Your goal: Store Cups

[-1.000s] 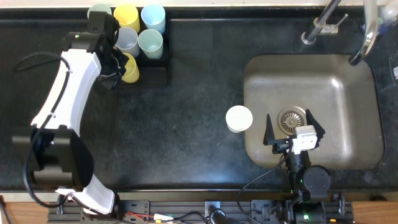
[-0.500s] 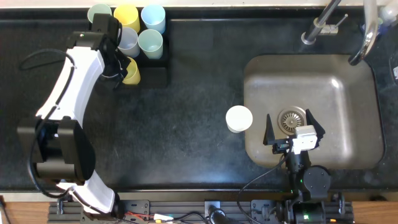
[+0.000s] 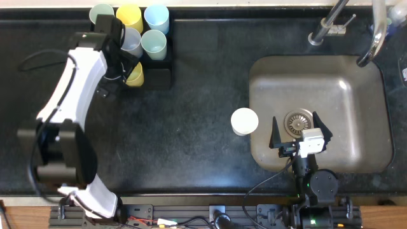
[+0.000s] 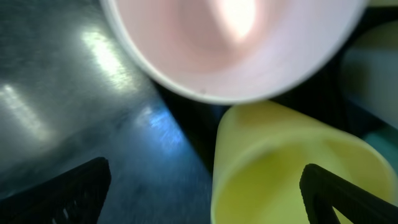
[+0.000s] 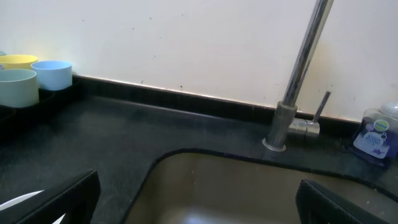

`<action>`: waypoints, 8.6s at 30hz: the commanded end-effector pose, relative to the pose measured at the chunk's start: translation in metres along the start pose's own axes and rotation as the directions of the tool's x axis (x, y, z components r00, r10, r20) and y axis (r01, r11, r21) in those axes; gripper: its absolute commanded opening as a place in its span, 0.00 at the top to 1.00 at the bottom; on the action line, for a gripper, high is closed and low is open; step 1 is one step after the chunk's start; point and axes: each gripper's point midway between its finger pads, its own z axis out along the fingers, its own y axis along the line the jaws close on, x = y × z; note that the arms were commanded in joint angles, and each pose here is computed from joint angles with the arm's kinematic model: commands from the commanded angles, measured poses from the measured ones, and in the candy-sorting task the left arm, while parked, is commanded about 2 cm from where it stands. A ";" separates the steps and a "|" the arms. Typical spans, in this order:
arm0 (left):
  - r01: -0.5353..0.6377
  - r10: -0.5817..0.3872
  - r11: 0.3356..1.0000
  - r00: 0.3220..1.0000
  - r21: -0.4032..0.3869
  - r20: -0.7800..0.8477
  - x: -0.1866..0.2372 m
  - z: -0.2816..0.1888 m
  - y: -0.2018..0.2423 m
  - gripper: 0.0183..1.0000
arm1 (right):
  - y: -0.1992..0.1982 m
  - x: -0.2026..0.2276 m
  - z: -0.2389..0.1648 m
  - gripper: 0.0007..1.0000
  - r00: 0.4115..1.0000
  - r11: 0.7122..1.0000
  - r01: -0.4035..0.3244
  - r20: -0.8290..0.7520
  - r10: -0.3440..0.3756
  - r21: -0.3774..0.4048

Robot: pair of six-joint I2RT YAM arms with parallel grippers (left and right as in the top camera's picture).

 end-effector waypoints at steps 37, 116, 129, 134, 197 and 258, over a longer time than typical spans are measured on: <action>-0.964 0.237 0.261 0.108 0.044 0.966 0.085 -0.078 0.111 0.00 | 0.000 0.004 0.000 0.00 1.000 1.000 0.003 -0.001 -0.003 0.001; -0.960 0.188 0.277 0.087 0.032 0.978 0.081 -0.081 0.107 0.00 | 0.019 -0.088 -0.014 0.00 0.647 0.971 -0.227 -0.757 0.091 -0.077; -0.960 0.188 0.277 0.087 0.032 0.978 0.081 -0.081 0.107 0.00 | 0.028 -0.006 0.023 0.00 0.223 0.972 -0.073 -0.953 -0.204 -0.225; -0.960 0.188 0.277 0.087 0.032 0.978 0.082 -0.081 0.107 0.00 | 0.038 0.016 0.035 0.00 0.166 0.945 -0.067 -0.937 -0.306 -0.321; -0.960 0.188 0.277 0.087 0.032 0.978 0.082 -0.081 0.107 0.00 | 0.265 -0.129 0.170 0.96 0.592 0.756 -0.079 -0.641 -0.488 -0.649; -0.960 0.188 0.277 0.087 0.032 0.978 0.082 -0.081 0.107 0.00 | 0.316 0.038 0.225 0.96 0.400 0.773 -0.074 -0.729 -0.555 -0.630</action>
